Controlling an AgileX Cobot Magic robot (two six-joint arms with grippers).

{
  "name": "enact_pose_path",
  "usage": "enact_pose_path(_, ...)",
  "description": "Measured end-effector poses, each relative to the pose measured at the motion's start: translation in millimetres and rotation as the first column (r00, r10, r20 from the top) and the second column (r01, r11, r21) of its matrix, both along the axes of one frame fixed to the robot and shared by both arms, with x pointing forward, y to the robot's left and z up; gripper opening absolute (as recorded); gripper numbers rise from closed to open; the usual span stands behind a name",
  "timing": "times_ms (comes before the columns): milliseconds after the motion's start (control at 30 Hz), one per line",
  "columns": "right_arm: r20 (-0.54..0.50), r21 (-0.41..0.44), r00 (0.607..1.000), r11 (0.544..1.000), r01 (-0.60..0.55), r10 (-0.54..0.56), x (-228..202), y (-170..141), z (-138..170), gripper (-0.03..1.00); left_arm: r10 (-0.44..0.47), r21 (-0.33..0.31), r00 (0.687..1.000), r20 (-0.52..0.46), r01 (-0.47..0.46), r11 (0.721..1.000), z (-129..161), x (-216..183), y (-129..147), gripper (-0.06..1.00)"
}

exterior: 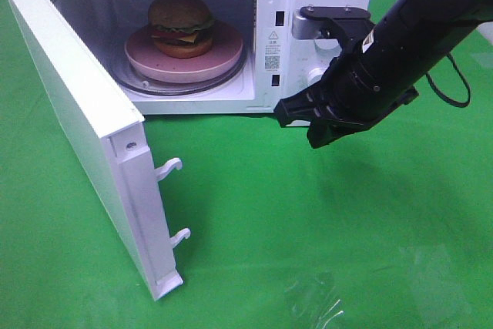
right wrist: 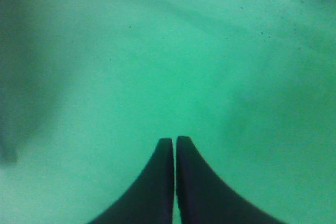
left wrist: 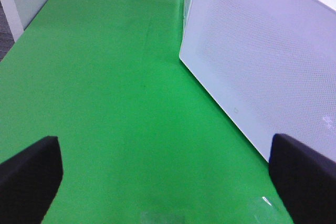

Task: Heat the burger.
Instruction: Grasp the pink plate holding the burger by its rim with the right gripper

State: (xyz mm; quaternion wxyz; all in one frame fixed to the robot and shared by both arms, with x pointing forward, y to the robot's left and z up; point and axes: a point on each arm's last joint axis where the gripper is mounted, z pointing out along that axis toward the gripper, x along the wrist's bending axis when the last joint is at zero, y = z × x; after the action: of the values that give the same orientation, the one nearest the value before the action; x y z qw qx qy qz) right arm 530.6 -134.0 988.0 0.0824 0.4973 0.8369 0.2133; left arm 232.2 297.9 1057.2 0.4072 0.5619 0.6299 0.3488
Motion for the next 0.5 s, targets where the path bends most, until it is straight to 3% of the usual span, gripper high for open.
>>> enact_pose_path(33, 0.010, -0.031, 0.997, 0.997, -0.072, 0.072, -0.1, 0.2, 1.6, 0.01, 0.000, 0.000, 1.000, 0.000, 0.000, 1.000, 0.0, 0.0, 0.0, 0.99)
enact_pose_path(67, 0.010, -0.031, 0.997, 0.997, -0.072, 0.072, -0.1, 0.2, 1.6, 0.01, 0.000, 0.000, 1.000, 0.000, 0.000, 1.000, 0.0, 0.0, 0.0, 0.99)
enact_pose_path(100, 0.031, -0.094, 0.976, 0.973, -0.211, 0.214, -0.1, 0.2, 3.6, 0.02, 0.000, 0.000, 1.000, 0.000, 0.000, 1.000, 0.0, 0.0, 0.0, 0.99)
enact_pose_path(133, 0.050, -0.168, 0.923, 0.914, -0.368, 0.381, -0.1, 0.2, 5.3, 0.03, 0.000, 0.000, 1.000, 0.000, 0.000, 1.000, 0.0, 0.0, 0.0, 0.99)
enact_pose_path(167, 0.050, -0.168, 0.923, 0.914, -0.368, 0.381, -0.1, 0.2, 5.3, 0.03, 0.000, 0.000, 1.000, 0.000, 0.000, 1.000, 0.0, 0.0, 0.0, 0.99)
enact_pose_path(200, 0.064, -0.238, 0.848, 0.833, -0.500, 0.527, 0.4, 0.5, 6.9, 0.04, 0.000, 0.000, 1.000, 0.000, 0.000, 1.000, 0.0, 0.0, 0.0, 0.99)
enact_pose_path(233, 0.064, -0.238, 0.848, 0.833, -0.500, 0.527, 0.4, 0.5, 6.9, 0.04, 0.000, 0.000, 1.000, 0.000, 0.000, 1.000, 0.0, 0.0, 0.0, 0.99)
enact_pose_path(267, 0.070, -0.314, 0.743, 0.722, -0.616, 0.665, 0.9, 0.6, 7.5, 0.05, 0.000, 0.000, 1.000, 0.000, 0.000, 1.000, 0.0, 0.0, 0.0, 0.99)
enact_pose_path(300, 0.070, -0.314, 0.743, 0.722, -0.616, 0.665, 0.9, 0.6, 7.5, 0.05, 0.000, 0.000, 1.000, 0.000, 0.000, 1.000, 0.0, 0.0, 0.0, 0.99)
enact_pose_path(333, 0.064, -0.370, 0.651, 0.623, -0.689, 0.757, 1.1, 0.5, 7.7, 0.07, 0.000, 0.000, 1.000, 0.000, 0.000, 1.000, 0.0, 0.0, 0.0, 0.99)
enact_pose_path(367, 0.064, -0.370, 0.651, 0.623, -0.689, 0.757, 1.1, 0.5, 7.7, 0.07, 0.000, 0.000, 1.000, 0.000, 0.000, 1.000, 0.0, 0.0, 0.0, 0.99)
enact_pose_path(400, 0.057, -0.411, 0.579, 0.548, -0.729, 0.813, 1.5, 0.4, 7.8, 0.08, 0.000, 0.000, 1.000, 0.000, 0.000, 1.000, 0.0, 0.0, 0.0, 0.99)
enact_pose_path(433, 0.043, -0.473, 0.473, 0.435, -0.766, 0.880, 3.0, 0.1, 8.3, 0.10, 0.000, 0.000, 1.000, 0.000, 0.000, 1.000, 0.0, 0.0, 0.0, 0.99)
enact_pose_path(467, 0.043, -0.473, 0.473, 0.435, -0.766, 0.880, 3.0, 0.1, 8.3, 0.10, 0.000, 0.000, 1.000, 0.000, 0.000, 1.000, 0.0, 0.0, 0.0, 0.99)
enact_pose_path(500, 0.021, -0.531, 0.373, 0.326, -0.782, 0.928, 4.6, -0.2, 8.8, 0.13, 0.000, 0.000, 1.000, 0.000, 0.000, 1.000, 0.0, 0.0, 0.0, 0.99)
